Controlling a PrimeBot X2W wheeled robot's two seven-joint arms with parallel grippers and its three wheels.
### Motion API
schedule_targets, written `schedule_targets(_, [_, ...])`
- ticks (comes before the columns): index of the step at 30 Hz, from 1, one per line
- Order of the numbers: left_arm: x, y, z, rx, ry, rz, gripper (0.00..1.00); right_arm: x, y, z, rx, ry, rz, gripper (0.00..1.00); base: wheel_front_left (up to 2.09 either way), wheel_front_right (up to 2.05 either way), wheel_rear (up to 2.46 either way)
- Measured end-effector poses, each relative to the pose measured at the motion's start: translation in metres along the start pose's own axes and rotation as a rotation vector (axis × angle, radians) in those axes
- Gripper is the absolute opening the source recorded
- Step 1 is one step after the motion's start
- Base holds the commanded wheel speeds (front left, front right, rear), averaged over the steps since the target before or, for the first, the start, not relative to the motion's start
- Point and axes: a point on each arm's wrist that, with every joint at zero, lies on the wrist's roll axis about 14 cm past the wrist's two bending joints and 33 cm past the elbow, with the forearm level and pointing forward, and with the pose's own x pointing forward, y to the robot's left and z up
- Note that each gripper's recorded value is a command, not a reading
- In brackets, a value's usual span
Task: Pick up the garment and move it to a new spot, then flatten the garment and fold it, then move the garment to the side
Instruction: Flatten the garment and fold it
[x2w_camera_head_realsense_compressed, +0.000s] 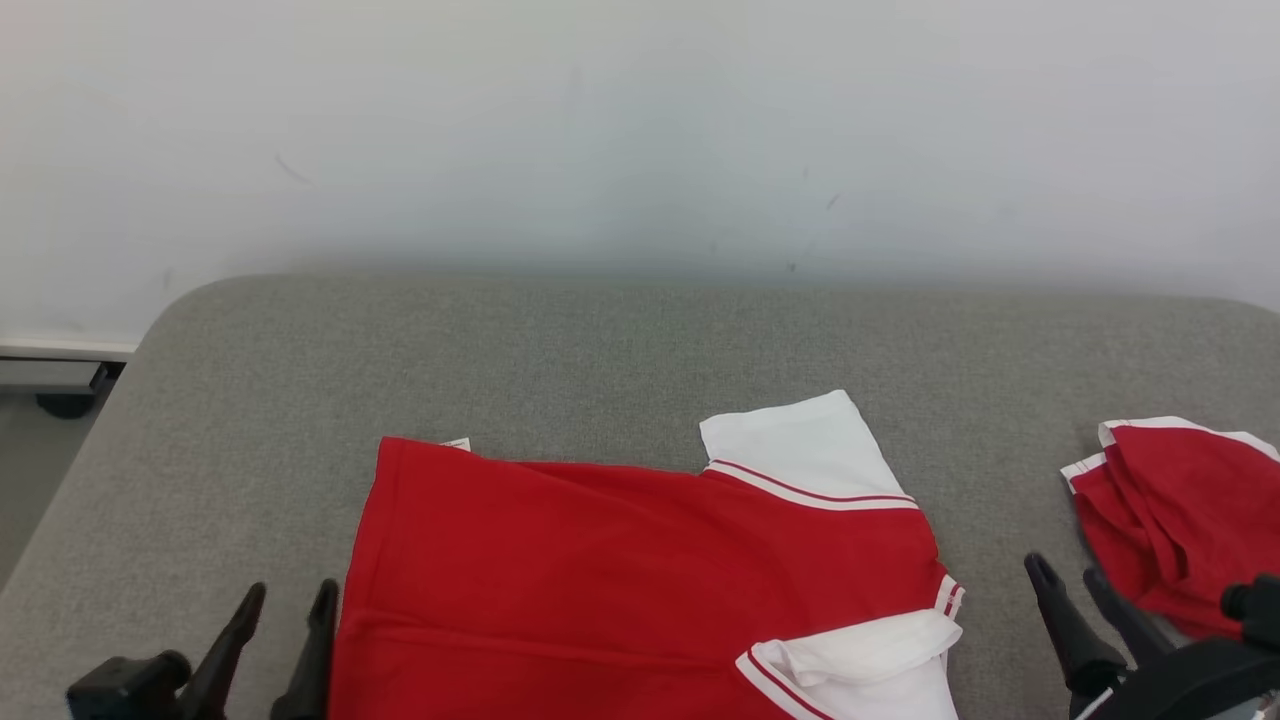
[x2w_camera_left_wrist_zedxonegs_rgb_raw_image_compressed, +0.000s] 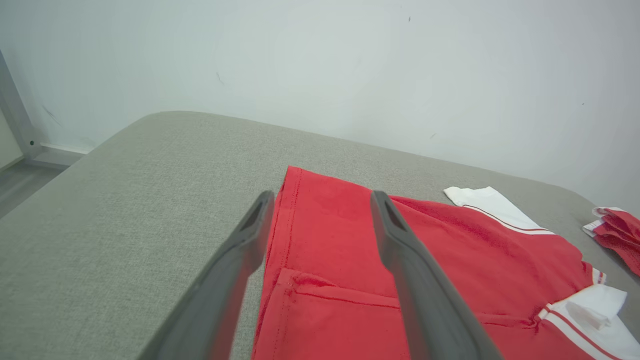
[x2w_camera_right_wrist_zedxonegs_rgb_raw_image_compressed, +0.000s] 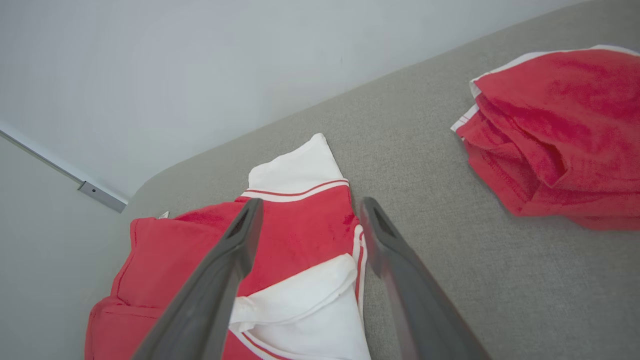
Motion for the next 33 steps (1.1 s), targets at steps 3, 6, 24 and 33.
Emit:
schedule_targets(3, [0.001, -0.019, 0.016, 0.038, -0.061, -0.057, 1.0, 0.002, 0.01, 0.02, -0.042, -0.108, 0.015, 1.0, 0.0, 0.0, 0.0])
schedule_targets(6, [0.001, -0.034, 0.03, 0.079, -0.11, -0.101, 1.0, 0.003, 0.009, 0.041, -0.077, -0.225, -0.003, 1.0, 0.0, 0.0, 0.0])
schedule_targets(24, [-0.003, 0.004, 0.031, 0.05, -0.136, 0.071, 1.0, 0.0, 0.025, 0.027, -0.154, -0.301, 0.056, 1.0, 0.0, 0.0, 0.0])
schedule_targets(33, [-0.007, 0.002, 0.026, 0.061, -0.125, 0.086, 1.0, 0.004, 0.029, 0.024, -0.161, -0.312, 0.079, 1.0, 0.0, 0.0, 0.0])
